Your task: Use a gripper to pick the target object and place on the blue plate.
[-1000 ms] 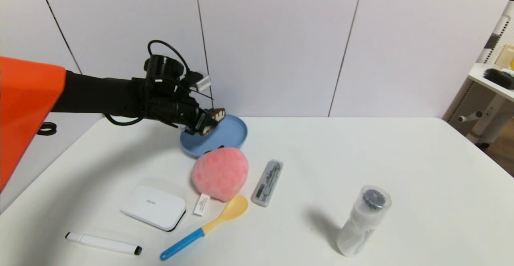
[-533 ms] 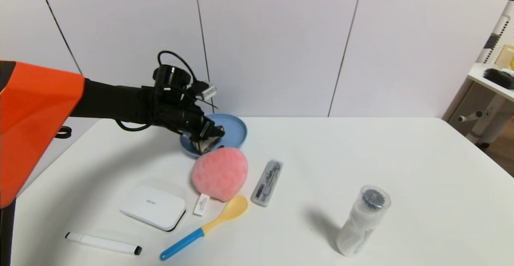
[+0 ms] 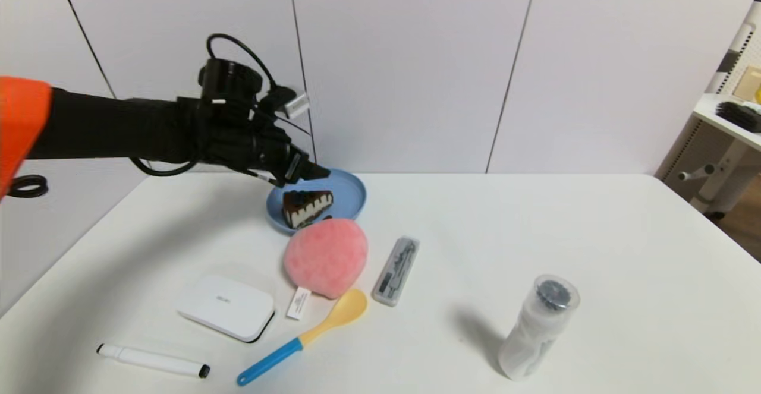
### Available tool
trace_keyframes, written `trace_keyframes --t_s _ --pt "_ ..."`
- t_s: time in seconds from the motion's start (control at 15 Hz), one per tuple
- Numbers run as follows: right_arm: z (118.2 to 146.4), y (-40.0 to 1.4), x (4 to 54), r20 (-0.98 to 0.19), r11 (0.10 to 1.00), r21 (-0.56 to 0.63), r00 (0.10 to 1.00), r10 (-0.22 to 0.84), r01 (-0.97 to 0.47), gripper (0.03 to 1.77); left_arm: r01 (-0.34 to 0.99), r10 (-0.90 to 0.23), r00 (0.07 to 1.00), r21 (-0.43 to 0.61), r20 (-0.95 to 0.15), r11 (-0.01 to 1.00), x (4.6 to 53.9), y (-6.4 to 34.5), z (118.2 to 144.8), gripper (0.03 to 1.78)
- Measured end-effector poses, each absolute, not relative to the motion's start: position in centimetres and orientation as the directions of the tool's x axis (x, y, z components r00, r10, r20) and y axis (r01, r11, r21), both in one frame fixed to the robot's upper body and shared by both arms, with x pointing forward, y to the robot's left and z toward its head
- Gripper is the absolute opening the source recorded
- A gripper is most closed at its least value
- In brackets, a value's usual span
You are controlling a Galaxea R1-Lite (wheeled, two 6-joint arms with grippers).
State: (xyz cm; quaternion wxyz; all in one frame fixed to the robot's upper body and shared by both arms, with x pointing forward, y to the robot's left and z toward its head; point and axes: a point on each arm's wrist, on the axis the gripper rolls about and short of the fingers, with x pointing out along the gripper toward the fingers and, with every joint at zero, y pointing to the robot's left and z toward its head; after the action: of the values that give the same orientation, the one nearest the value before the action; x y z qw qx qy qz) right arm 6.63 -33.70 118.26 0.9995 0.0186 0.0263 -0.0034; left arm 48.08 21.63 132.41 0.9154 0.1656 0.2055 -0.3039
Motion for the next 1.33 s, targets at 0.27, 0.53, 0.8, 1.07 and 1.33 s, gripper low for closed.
trace_keyframes --t_s 0.27,0.53,0.8,1.07,1.33 --pt "118.3 -33.7 6.6 -0.053 0.999 0.037 0.999 -0.007 0.009 1.7 0.479 -0.391 0.861 0.257 -0.327 0.84 43.1 23.9 140.1 1.61" --pt "118.2 -33.7 6.6 -0.053 0.999 0.037 0.999 -0.006 0.008 1.7 0.283 -0.228 0.951 0.294 -0.21 0.913 36.4 27.4 145.0 1.65" --pt "118.2 -33.7 6.6 -0.054 0.999 0.037 0.999 -0.006 0.008 1.7 0.19 -0.115 0.96 0.292 -0.256 0.937 29.3 30.5 142.5 1.67" --pt "118.2 -33.7 6.6 -0.054 0.999 0.037 0.999 -0.007 0.009 1.7 0.131 -0.061 0.967 0.277 -0.249 0.952 22.2 32.3 137.2 1.68" --pt "118.2 -33.7 6.6 -0.053 0.999 0.037 0.999 -0.006 0.008 1.7 0.119 -0.065 0.976 0.263 -0.206 0.957 14.8 33.0 130.9 1.69"
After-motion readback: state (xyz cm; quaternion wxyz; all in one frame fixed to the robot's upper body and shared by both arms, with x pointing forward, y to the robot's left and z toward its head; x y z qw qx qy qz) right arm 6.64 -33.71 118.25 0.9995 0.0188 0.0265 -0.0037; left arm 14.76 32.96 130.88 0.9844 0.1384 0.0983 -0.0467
